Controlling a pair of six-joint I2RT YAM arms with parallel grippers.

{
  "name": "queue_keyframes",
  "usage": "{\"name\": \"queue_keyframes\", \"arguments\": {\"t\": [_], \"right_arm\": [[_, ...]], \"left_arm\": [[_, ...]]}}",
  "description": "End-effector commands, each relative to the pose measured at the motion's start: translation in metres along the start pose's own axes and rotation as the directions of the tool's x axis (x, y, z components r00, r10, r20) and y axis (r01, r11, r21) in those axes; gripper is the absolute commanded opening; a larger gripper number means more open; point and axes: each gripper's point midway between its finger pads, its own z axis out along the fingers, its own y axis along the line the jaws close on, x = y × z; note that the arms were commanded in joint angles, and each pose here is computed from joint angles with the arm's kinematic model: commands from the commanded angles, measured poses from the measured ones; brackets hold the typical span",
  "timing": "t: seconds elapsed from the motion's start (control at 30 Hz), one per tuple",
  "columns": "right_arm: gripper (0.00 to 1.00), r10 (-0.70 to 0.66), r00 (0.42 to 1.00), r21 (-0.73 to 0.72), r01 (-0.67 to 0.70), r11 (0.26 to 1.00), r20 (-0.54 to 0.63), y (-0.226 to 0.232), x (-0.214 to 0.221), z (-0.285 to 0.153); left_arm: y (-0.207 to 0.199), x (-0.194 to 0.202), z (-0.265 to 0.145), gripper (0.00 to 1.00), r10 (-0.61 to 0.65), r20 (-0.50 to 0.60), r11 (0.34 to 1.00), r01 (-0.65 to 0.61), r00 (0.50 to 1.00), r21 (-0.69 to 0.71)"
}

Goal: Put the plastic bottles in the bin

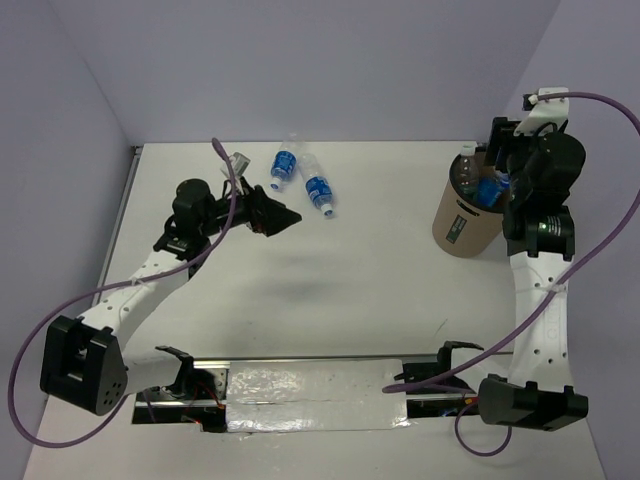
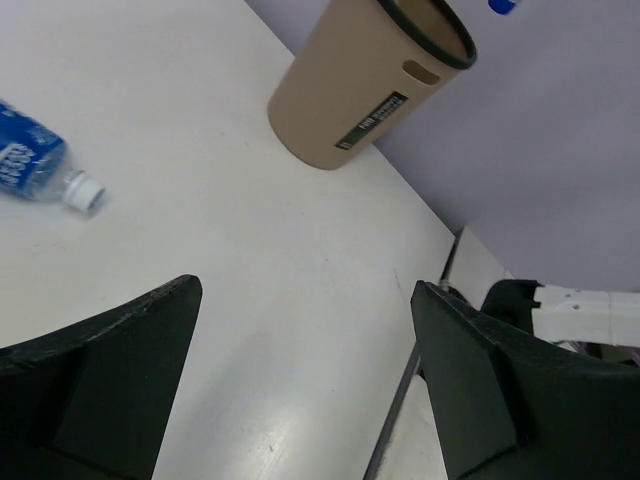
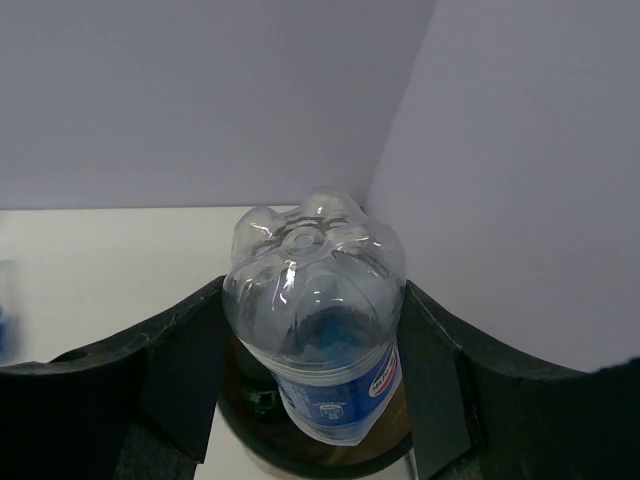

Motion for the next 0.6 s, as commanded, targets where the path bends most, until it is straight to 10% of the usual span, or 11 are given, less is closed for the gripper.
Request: {"name": "queue_keyframes", "arguments": {"t": [0.0,0.57], "right_arm": [[0.22,-0.03,1.0,0.138,0.028,0.99,0.009,-0.03,0.006,0.013],[1.0,0.023,0.996,0.095,-0.015,0.995,-0.081,-0.023,0.062,0.046]], "left_arm": [[0.011,-0.023,-0.013,1.0,0.056,0.067,0.994,-0.05,0.996,-0.092],[0.061,-0.029,-0.032,1.0,-0.218,0.145,0.974,0.224,0.965,-0.031]]}}
